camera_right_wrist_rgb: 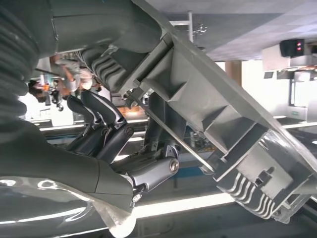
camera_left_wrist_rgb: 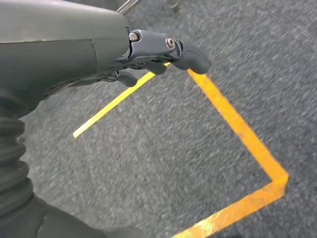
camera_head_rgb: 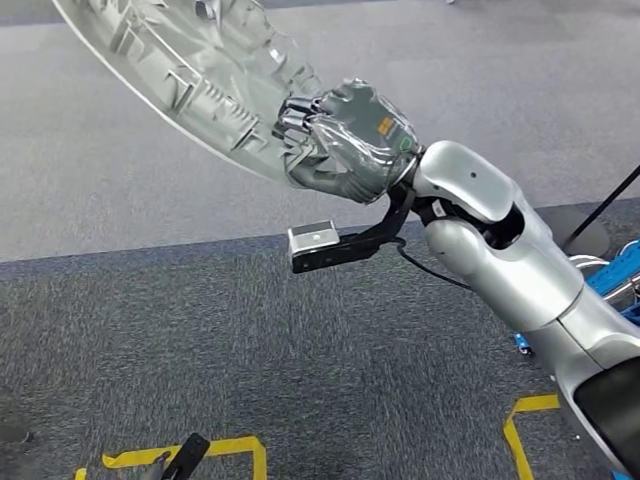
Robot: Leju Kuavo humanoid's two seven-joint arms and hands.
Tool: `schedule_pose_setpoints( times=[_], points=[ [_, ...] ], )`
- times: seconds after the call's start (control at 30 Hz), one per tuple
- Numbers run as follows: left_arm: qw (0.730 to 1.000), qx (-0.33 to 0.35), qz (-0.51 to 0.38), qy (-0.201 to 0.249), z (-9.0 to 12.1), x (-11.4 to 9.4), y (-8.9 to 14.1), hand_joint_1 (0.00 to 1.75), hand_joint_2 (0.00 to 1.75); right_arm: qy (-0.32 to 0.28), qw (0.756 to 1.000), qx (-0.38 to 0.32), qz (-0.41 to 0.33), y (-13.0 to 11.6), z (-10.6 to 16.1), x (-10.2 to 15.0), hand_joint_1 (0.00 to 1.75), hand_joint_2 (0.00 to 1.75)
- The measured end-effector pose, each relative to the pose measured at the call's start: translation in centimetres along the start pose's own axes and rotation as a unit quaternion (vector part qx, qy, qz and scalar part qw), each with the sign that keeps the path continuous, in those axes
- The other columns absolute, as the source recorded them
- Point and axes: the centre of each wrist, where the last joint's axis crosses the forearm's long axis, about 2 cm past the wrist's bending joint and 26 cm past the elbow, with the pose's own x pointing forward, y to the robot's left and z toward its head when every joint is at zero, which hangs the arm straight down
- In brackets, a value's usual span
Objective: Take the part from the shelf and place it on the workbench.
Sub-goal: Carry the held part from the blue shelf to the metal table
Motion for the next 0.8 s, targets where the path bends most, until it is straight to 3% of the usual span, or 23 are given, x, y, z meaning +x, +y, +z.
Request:
schedule_pose_setpoints(
  times=[0.23,0.8],
  points=[
    [1.000,0.001,0.000,0.001,0.1,-0.1,-0.1,0.00,1.75,0.007,1.000,-0.002,0.003,0.1,0.1,0.0,1.75,1.75],
    [1.000,0.007,-0.001,-0.002,-0.1,0.2,0.1,0.00,1.75,0.053,0.998,-0.016,0.029,-0.6,2.8,-2.8,1.75,1.75]
  ],
)
